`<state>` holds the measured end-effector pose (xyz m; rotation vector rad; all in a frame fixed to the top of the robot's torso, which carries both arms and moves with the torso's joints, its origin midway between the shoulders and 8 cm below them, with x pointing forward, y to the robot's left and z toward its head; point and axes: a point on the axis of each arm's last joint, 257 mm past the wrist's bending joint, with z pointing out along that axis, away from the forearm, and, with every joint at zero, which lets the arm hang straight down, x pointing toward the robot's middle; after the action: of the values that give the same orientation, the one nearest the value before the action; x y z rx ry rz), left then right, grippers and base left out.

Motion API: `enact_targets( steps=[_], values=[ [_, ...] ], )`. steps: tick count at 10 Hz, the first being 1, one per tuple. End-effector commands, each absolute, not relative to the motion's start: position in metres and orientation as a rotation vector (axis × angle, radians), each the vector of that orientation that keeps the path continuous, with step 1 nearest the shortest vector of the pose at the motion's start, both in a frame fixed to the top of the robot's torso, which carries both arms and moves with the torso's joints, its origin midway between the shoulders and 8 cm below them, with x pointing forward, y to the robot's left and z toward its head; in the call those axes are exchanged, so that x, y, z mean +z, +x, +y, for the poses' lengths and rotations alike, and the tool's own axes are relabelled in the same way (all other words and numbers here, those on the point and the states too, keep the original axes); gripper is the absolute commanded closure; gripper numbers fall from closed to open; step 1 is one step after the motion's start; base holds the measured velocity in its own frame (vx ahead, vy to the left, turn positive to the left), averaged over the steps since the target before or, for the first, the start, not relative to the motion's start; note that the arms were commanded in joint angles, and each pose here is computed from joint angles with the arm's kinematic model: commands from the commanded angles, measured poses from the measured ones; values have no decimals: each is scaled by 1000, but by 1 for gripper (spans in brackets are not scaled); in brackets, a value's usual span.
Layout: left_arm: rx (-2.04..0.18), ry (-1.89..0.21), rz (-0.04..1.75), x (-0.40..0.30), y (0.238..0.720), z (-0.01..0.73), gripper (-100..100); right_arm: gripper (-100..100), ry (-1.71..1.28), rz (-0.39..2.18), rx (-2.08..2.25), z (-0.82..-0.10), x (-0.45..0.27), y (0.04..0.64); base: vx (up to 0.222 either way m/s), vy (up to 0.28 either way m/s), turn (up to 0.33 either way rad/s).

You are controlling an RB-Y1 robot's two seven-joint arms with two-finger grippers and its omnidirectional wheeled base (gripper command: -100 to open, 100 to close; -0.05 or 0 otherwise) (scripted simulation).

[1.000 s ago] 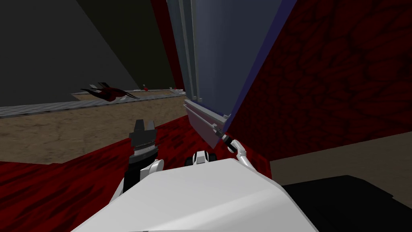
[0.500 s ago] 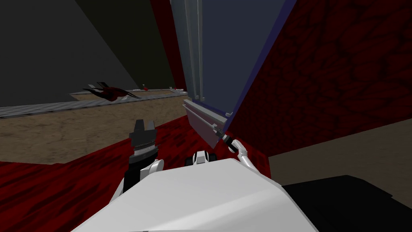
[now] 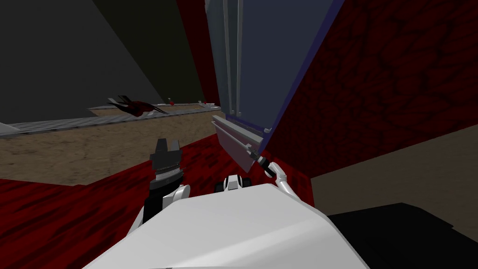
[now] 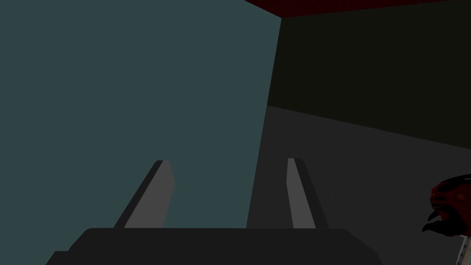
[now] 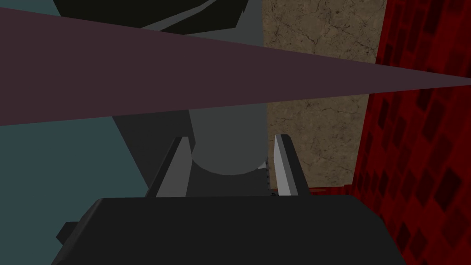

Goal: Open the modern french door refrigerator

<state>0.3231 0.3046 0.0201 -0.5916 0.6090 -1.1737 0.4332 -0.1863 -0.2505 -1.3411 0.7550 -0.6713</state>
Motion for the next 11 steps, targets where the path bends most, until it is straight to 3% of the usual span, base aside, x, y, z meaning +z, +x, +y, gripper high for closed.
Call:
enact_targets(
  steps=[1,5,6,11],
  values=[
    [-1174,-592,609,20,323,305,0,100,-1336,745,-671,-182,-246,433,-127,173,-22],
    [-1174,-592,609,20,323,305,0,100,-1341,748,-664,-179,-249,429,-102,124,-9],
    [-1174,-592,609,20,323,305,0,-100,-1344,756,-667,-189,-242,438,-87,95,23],
    [-1173,-591,609,20,323,305,0,-100,-1341,763,-674,-209,-215,459,-42,17,23]
  ],
)
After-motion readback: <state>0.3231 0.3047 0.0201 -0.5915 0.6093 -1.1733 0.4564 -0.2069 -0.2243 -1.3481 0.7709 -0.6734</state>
